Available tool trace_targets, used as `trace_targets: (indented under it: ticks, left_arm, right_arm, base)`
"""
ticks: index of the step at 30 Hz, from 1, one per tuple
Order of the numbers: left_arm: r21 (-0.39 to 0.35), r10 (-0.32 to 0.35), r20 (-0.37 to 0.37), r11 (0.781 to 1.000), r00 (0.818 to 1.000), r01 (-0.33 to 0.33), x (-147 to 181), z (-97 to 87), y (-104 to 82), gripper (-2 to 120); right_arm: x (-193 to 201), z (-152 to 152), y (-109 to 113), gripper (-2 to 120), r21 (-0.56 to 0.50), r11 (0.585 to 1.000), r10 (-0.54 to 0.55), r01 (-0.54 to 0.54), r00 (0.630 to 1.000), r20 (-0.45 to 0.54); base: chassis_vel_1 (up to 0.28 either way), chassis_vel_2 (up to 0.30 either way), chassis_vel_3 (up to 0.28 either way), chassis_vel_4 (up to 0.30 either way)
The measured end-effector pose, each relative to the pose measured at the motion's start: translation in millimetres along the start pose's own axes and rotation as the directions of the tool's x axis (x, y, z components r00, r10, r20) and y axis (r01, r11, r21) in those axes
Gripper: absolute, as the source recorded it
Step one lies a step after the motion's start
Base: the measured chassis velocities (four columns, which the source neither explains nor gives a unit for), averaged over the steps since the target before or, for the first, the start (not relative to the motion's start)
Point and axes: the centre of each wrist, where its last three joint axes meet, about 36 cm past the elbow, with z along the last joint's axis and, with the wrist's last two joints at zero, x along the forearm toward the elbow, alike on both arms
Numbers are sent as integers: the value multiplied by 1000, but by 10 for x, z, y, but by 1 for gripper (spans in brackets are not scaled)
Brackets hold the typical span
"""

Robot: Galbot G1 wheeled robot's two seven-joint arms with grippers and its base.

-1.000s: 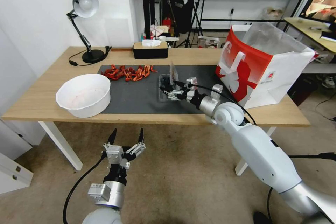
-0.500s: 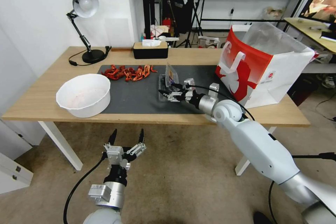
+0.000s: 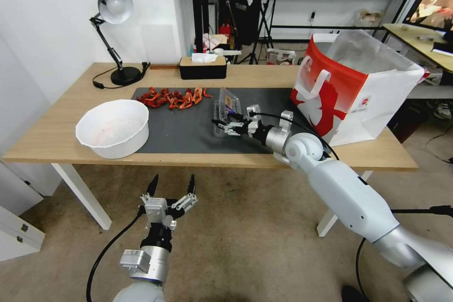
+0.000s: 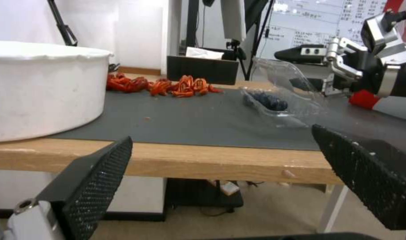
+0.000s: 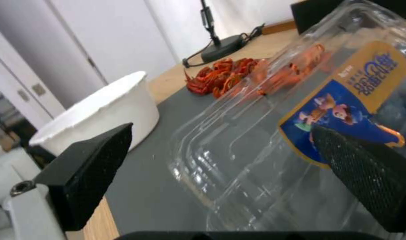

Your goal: Close the takeout container lid, then place the container into the takeout bag.

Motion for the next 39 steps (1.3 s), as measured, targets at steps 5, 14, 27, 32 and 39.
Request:
trace_targets:
  ticks: [5, 14, 27, 32, 39]
  left_arm:
    - [0, 4, -3, 1000, 1000, -4, 7, 16, -11, 100]
    - [-1, 5, -2, 1000, 1000, -5, 9, 19, -12, 100]
    - [-1, 8, -2, 1000, 1000, -8, 18, 24, -21, 100]
    - [-1, 8, -2, 1000, 1000, -8, 23, 26, -26, 100]
    - [-2, 9, 0, 1000, 1000, -9, 27, 28, -28, 100]
  right_arm:
    - [-35, 12, -5, 100, -94, 995, 28, -26, 999, 20]
    - [-74, -22, 13, 100, -238, 970, 57, -44, 997, 50]
    - [-143, -15, 48, 96, -352, 934, 83, -59, 995, 55]
    - [-160, 13, 45, 86, -358, 931, 92, -69, 995, 47]
    - [-185, -4, 47, 61, -339, 933, 135, -124, 991, 9]
  base:
    - [0, 0, 0, 0]
    - [0, 0, 0, 0]
    - [0, 0, 0, 0]
    - [0, 0, 0, 0]
    - [0, 0, 0, 0]
